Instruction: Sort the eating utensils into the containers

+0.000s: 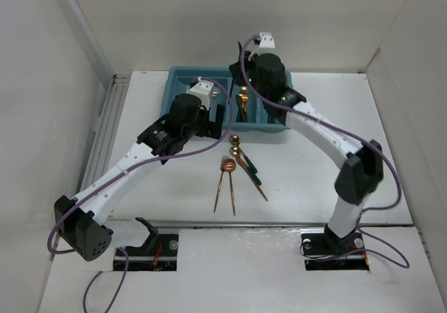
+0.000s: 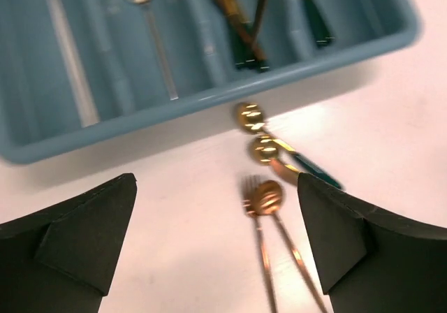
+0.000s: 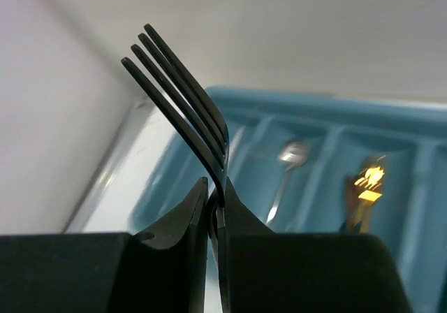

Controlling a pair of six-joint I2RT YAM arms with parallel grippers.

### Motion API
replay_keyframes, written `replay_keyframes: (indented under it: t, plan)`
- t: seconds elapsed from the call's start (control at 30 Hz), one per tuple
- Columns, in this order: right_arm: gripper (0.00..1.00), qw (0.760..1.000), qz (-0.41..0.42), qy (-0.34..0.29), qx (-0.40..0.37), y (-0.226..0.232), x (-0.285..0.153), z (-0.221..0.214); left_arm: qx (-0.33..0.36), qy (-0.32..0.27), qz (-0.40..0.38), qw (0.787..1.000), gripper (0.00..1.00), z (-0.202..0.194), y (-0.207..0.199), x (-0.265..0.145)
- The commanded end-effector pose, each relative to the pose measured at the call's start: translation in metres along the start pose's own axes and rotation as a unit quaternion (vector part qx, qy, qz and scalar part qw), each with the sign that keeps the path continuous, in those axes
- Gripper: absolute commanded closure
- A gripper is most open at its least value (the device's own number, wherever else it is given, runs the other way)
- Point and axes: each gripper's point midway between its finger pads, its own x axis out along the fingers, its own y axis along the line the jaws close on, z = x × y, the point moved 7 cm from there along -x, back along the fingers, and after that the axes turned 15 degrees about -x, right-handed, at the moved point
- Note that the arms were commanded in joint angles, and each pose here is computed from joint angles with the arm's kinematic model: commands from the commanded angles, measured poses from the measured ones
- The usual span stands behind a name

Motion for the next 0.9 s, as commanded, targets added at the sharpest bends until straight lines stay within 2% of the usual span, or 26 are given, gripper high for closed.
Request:
replay_keyframes:
  t: [0.0, 0.07, 0.1, 0.17, 0.23, 0.53, 0.57, 0.6, 0.67, 0.87]
  plan:
    - [1.00, 0.997, -0.051, 0.032, -0.051, -0.050, 0.048, -0.004, -0.009, -0.031, 0.101, 0.994, 0.00, 0.008, 0.027, -0.005]
    - [1.00, 0.995, -0.059, 0.058, -0.061, -0.061, 0.065, -0.002, -0.006, -0.028, 0.117, 0.993, 0.00, 0.004, 0.032, -0.004]
    - [1.00, 0.991, -0.069, 0.096, -0.064, -0.072, 0.084, -0.033, -0.006, -0.022, 0.131, 0.991, 0.00, 0.000, 0.039, -0.004]
    - [1.00, 0.988, -0.069, 0.111, -0.077, -0.078, 0.099, -0.039, -0.008, -0.019, 0.139, 0.990, 0.00, -0.002, 0.044, -0.002]
    - [1.00, 0.980, -0.071, 0.165, -0.079, -0.088, 0.112, -0.080, -0.013, -0.018, 0.151, 0.988, 0.00, 0.000, 0.052, 0.001]
    - [0.98, 0.967, -0.072, 0.236, -0.070, -0.099, 0.111, -0.136, -0.017, 0.012, 0.160, 0.987, 0.00, -0.010, 0.062, 0.009]
    - [0.84, 0.964, -0.078, 0.244, -0.064, -0.104, 0.111, -0.142, -0.017, 0.018, 0.157, 0.987, 0.00, -0.012, 0.062, 0.009]
    - [0.76, 0.964, -0.078, 0.244, -0.064, -0.104, 0.111, -0.142, -0.020, 0.017, 0.160, 0.987, 0.00, -0.011, 0.065, 0.009]
    - [0.44, 0.962, -0.083, 0.251, -0.066, -0.105, 0.107, -0.140, -0.019, 0.023, 0.158, 0.987, 0.00, -0.013, 0.064, 0.012]
    - [0.38, 0.969, -0.117, 0.199, -0.084, -0.106, 0.080, -0.077, -0.017, 0.024, 0.167, 0.986, 0.00, -0.012, 0.066, 0.012]
